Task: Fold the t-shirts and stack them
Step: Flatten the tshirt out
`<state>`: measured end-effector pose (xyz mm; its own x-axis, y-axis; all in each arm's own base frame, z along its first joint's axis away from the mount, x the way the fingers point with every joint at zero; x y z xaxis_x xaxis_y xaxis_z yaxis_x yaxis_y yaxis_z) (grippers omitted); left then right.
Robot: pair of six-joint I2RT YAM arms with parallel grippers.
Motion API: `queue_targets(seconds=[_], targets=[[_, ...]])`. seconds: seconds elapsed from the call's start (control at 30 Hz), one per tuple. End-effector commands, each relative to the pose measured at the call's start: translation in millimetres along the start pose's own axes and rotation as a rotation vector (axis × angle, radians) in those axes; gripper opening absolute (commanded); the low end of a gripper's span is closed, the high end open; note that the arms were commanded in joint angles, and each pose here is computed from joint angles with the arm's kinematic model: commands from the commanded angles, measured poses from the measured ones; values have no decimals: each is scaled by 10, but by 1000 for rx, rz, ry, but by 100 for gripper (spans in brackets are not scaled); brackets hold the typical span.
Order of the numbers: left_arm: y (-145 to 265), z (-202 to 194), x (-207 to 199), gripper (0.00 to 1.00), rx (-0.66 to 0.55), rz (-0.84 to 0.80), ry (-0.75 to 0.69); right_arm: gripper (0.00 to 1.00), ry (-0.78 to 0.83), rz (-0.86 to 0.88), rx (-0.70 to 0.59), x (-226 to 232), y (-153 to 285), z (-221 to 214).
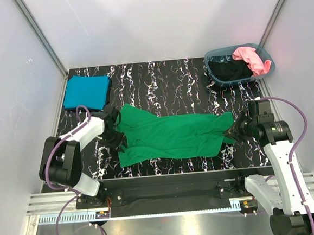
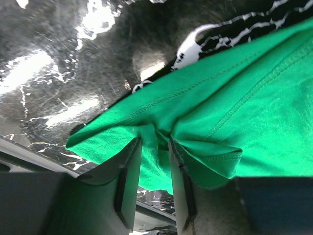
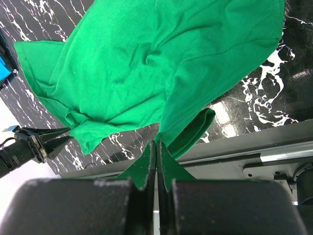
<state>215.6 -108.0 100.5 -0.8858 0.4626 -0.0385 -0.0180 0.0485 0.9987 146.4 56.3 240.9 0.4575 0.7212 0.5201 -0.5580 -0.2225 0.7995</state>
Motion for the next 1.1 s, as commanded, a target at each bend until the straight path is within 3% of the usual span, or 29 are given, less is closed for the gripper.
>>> queue_targets(seconds=[0.0,0.1,0.33,0.47,0.53,0.63,0.7,0.77,0.8,0.83,0.9,1.07], targets=[[55,-56,-111,33,21,-44,-24,0,31,24,-50,67,48,83],[48,-92,-93,27,33,-36,-30,0,32,23,-53,77,52,94],[446,-27,-35,0,-71,-26,-99,0,53,-24,-108,64,119,178],[1124,146,-146,0,-261,-123,-170,0,82,-59,-294,285,445,548],[1678,252,-251,0,-392,-248,-174,0,93,-86,-377,431,523,797],[2457,371,-339,0,-566,-415,-182,0,109,-11,-580,930,1024,1298],[3025,427,-325,0,-681,-544,-166,0,95,-18,-640,1140,1106,1561],[3346,470,-325,0,-757,-614,-163,0,75,92,-769,1434,1556,1752],[3497,473,-326,0,-783,-656,-164,0,73,105,-774,1557,1527,1876],[3765,468,-305,0,-817,-738,-151,0,61,195,-851,1706,1852,1921],[4035,436,-252,0,-843,-842,-165,0,67,304,-891,1915,2076,1992],[4231,316,-25,0,-839,-976,-195,0,136,494,-892,2070,2362,1844]])
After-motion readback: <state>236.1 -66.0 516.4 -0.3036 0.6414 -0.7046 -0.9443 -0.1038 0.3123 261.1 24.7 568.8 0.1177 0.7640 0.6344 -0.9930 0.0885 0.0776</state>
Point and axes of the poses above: each gripper's point midway between its finger pads, its own y axis back along the fingers, its own x axis along the line the jaws close on, z = x × y, the point moved 7 cm from there along y, back along the fingers
